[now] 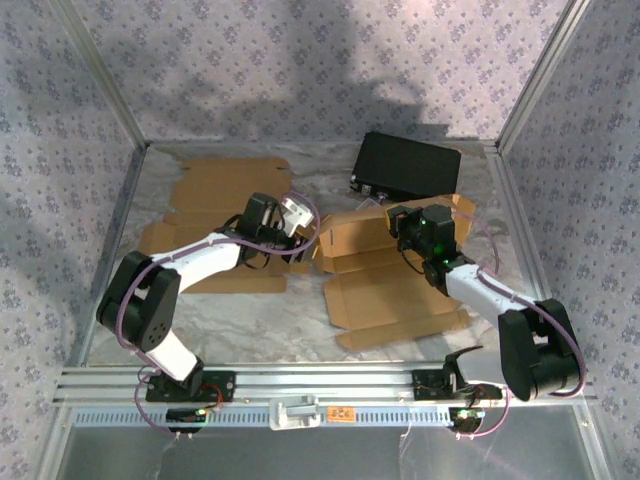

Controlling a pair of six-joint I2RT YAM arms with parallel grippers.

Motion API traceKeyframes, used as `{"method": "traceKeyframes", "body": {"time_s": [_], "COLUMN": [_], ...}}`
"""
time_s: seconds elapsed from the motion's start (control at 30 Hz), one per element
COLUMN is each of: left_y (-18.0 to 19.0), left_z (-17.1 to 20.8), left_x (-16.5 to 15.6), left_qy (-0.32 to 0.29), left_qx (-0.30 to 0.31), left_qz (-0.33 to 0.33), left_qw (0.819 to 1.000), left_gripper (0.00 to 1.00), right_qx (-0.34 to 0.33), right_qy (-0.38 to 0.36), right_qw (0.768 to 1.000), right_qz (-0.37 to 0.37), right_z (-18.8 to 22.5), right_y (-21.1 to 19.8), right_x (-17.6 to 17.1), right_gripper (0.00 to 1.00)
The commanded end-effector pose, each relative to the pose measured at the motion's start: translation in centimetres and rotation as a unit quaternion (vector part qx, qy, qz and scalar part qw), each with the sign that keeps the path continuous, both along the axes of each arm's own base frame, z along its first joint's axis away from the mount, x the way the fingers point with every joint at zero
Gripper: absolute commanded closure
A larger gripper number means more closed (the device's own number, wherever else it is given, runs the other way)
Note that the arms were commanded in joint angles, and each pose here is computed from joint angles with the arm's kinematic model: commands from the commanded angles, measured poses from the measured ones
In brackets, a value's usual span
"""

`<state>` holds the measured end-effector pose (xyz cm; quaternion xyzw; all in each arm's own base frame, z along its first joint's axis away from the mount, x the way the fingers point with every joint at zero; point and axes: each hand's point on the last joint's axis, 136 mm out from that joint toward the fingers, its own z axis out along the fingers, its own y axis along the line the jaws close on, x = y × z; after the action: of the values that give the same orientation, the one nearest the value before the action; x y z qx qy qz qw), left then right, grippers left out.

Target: Fold the paper box

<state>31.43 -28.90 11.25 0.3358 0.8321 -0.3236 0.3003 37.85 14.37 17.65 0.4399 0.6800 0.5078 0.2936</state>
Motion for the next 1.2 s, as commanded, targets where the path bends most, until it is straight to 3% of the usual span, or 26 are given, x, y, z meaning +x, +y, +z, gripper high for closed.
{"method": "traceKeyframes", "body": {"time_s": [0.0, 0.5, 0.93, 1.17], "left_y": [-1.4, -3.4, -4.4, -5.0], "left_z": [1.4, 1.6, 1.6, 1.0], "left_x": [0.2, -0.6, 0.5, 0.4], "left_qy": [-0.03, -0.039, -0.049, -0.064], "left_qx": [-0.016, -0.009, 0.003, 0.038], "left_qz": [-0.028, -0.044, 0.003, 0.038], "left_qw": [0.999, 0.998, 0.999, 0.996], "left_gripper": [0.61, 0.64, 0.59, 0.59], "right_qx": [0.005, 0.008, 0.009, 0.015], "right_qy": [-0.003, -0.011, -0.012, -0.046], "right_qw": [1.0, 1.0, 1.0, 0.999], "right_qz": [0.007, 0.012, 0.008, 0.004], "right_z": [0.0, -0.1, -0.1, 1.0], "right_y": [0.2, 0.6, 0.7, 1.1], "right_x": [0.3, 0.9, 0.9, 0.7], "right_gripper": [1.0, 1.0, 1.0, 1.0]}}
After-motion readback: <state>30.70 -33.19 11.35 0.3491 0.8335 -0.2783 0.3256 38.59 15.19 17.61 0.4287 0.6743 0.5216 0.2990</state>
